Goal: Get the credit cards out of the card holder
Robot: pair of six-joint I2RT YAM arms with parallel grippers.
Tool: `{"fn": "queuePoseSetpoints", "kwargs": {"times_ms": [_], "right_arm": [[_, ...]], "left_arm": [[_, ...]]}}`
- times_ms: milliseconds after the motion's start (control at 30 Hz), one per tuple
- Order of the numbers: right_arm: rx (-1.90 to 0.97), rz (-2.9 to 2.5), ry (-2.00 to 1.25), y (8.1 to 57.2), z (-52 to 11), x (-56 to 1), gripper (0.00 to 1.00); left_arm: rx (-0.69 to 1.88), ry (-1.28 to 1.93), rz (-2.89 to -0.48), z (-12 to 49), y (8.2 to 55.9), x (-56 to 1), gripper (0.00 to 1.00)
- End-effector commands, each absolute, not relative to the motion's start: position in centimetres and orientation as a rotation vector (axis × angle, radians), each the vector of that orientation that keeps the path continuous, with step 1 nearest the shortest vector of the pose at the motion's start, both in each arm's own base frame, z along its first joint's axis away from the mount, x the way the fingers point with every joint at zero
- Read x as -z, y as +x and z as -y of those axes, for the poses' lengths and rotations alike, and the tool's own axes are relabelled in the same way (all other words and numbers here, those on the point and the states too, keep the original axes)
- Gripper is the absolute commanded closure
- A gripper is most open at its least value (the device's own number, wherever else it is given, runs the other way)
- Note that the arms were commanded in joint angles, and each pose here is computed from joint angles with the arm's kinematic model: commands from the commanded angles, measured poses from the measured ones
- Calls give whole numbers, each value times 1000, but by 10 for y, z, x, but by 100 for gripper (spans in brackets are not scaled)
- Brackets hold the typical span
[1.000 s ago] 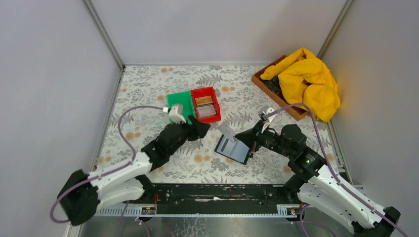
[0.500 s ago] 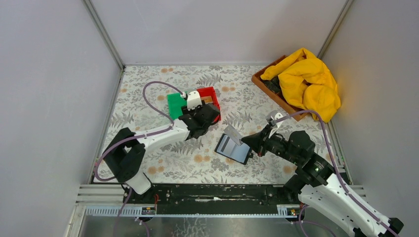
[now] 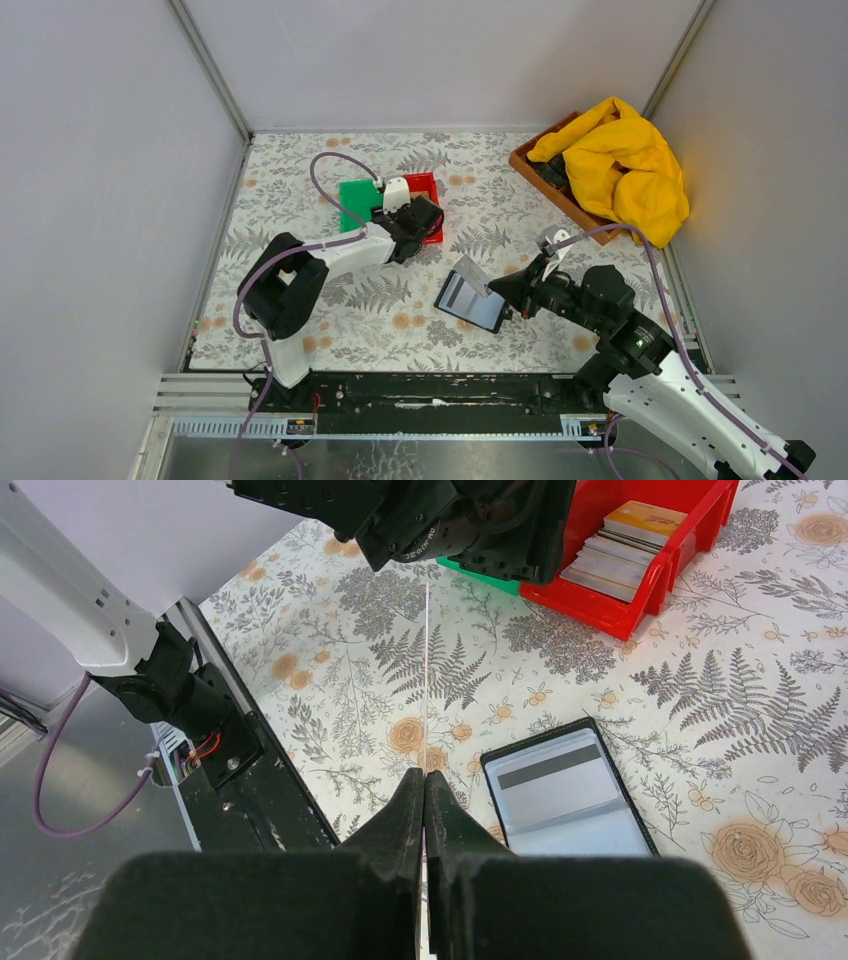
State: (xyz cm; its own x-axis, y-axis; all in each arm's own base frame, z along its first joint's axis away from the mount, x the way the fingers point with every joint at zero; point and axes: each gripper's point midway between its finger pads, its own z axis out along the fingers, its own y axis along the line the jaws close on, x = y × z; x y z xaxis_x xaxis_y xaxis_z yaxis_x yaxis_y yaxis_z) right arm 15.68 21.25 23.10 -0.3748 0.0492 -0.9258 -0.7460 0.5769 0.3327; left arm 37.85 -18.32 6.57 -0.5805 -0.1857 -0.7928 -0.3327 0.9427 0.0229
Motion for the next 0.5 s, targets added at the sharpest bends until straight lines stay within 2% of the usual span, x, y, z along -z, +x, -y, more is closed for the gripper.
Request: {"fn": "queuePoseSetpoints", "kwargs": {"times_ms": [0, 233, 400, 467], "right_arm": [[-940, -1726, -575, 161, -214, -238, 100], [-940, -1730, -576, 162, -214, -238, 100], [-941, -1731, -578, 161, -214, -236, 100], [-942, -1734, -578, 162, -215, -236, 100]], "left_arm": [[-152, -331, -2199, 195, 393, -68, 40], [-162, -315, -2221, 190, 400, -58, 57], [-153, -300, -2229, 185, 404, -51, 63], [-148, -283, -2237, 184, 404, -47, 74]]}}
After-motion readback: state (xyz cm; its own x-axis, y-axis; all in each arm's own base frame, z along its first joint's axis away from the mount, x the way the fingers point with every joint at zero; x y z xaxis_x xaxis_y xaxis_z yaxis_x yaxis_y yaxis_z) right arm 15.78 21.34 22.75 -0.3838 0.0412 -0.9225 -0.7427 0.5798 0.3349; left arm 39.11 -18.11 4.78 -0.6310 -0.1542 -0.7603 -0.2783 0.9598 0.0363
